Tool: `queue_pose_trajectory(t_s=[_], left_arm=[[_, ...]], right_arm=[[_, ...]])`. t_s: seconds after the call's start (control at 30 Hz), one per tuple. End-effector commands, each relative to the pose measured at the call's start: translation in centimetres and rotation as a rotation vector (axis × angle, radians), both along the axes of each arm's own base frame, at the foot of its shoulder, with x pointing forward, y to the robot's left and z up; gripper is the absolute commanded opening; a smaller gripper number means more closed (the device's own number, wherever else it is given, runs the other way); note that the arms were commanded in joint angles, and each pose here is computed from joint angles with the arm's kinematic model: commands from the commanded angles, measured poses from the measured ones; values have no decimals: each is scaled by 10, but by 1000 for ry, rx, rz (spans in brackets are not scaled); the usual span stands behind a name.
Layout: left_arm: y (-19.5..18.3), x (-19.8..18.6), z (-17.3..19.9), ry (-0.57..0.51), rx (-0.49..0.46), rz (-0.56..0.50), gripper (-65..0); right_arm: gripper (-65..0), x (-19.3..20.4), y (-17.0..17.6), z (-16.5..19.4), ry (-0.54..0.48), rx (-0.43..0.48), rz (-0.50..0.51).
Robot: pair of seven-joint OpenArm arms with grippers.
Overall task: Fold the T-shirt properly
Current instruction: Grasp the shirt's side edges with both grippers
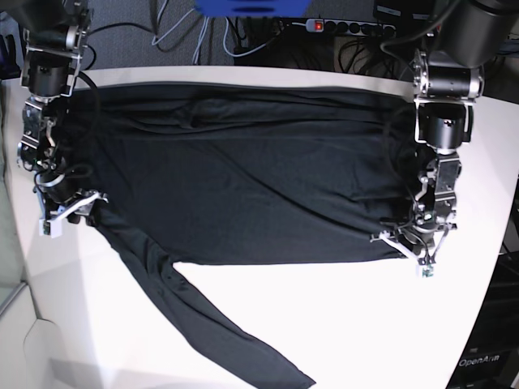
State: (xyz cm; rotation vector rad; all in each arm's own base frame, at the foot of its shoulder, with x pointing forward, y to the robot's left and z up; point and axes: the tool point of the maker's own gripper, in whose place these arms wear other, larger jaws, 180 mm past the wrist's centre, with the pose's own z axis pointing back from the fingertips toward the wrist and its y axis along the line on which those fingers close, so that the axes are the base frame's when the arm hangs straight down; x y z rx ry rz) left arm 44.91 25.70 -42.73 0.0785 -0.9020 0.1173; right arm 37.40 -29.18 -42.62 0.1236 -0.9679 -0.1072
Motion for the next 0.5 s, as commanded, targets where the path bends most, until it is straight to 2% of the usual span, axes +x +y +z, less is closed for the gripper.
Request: queue_pose_trajectory(t_s=[0.0, 0.33, 0.47], left_arm=[[7, 3, 5, 8, 19, 9, -650], [8, 3, 6, 8, 18, 10, -650], [8, 3, 6, 8, 18, 10, -650]], right_arm=[[-380, -7, -5, -4, 44, -18, 13], [-381, -17, -5, -14, 69, -18, 15], [-385, -22, 0, -23, 109, -82, 50]])
